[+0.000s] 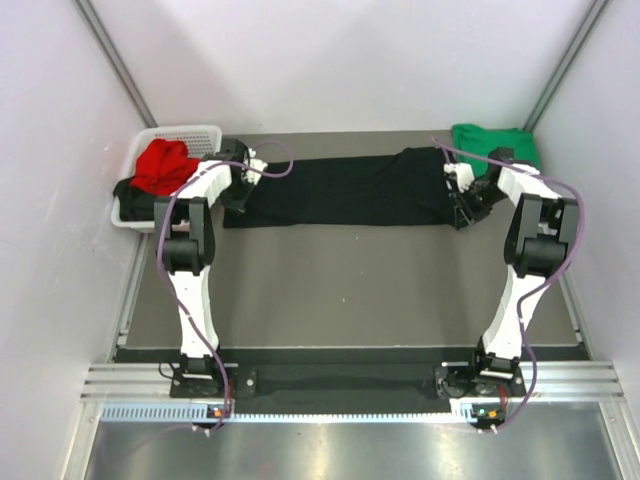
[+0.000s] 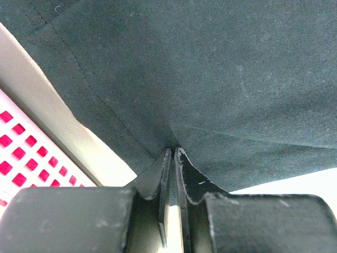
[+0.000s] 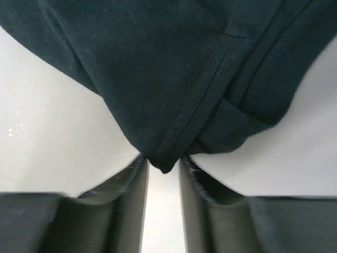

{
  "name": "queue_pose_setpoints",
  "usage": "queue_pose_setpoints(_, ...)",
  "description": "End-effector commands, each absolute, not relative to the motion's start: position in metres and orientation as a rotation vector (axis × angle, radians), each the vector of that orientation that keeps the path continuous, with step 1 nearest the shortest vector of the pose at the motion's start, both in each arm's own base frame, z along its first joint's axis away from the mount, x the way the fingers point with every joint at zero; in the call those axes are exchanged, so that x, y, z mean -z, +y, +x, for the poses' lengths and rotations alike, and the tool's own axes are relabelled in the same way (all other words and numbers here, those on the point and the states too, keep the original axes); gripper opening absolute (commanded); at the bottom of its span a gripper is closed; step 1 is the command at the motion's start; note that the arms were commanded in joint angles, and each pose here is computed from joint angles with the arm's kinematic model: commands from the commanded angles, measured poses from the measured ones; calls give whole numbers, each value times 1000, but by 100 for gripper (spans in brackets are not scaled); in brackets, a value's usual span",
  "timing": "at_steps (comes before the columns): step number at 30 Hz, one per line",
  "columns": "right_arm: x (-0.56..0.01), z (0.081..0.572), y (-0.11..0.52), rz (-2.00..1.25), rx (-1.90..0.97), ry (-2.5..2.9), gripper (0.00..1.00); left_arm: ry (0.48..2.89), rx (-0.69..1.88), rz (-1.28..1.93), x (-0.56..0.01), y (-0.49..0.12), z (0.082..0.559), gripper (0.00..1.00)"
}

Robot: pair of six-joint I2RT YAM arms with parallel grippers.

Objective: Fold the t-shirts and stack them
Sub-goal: Fold the tshirt

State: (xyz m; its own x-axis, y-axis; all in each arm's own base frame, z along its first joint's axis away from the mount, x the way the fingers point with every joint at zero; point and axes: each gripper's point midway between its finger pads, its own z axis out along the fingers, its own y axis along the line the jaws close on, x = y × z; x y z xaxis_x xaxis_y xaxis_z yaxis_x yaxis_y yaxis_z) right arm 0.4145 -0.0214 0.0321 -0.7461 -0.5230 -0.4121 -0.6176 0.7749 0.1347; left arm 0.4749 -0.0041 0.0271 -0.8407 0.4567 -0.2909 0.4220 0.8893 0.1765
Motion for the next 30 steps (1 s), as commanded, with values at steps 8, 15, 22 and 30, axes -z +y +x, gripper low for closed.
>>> queue_pose_setpoints(8,-59,423,-39,-838,-489,2546,1,2784,-232,706,-9,11,459,12)
queue_pose_setpoints(15,-76,419,-68,-874,-420,2542,1,2740,-331,749,-16,33,470,12)
queue_pose_setpoints(22,-82,405,-74,-947,-445,2601,32,2671,-336,772,-47,35,482,12)
queue_pose_setpoints(30,-151,427,-56,-876,-418,2424,42,2390,-111,970,-133,-6,481,53)
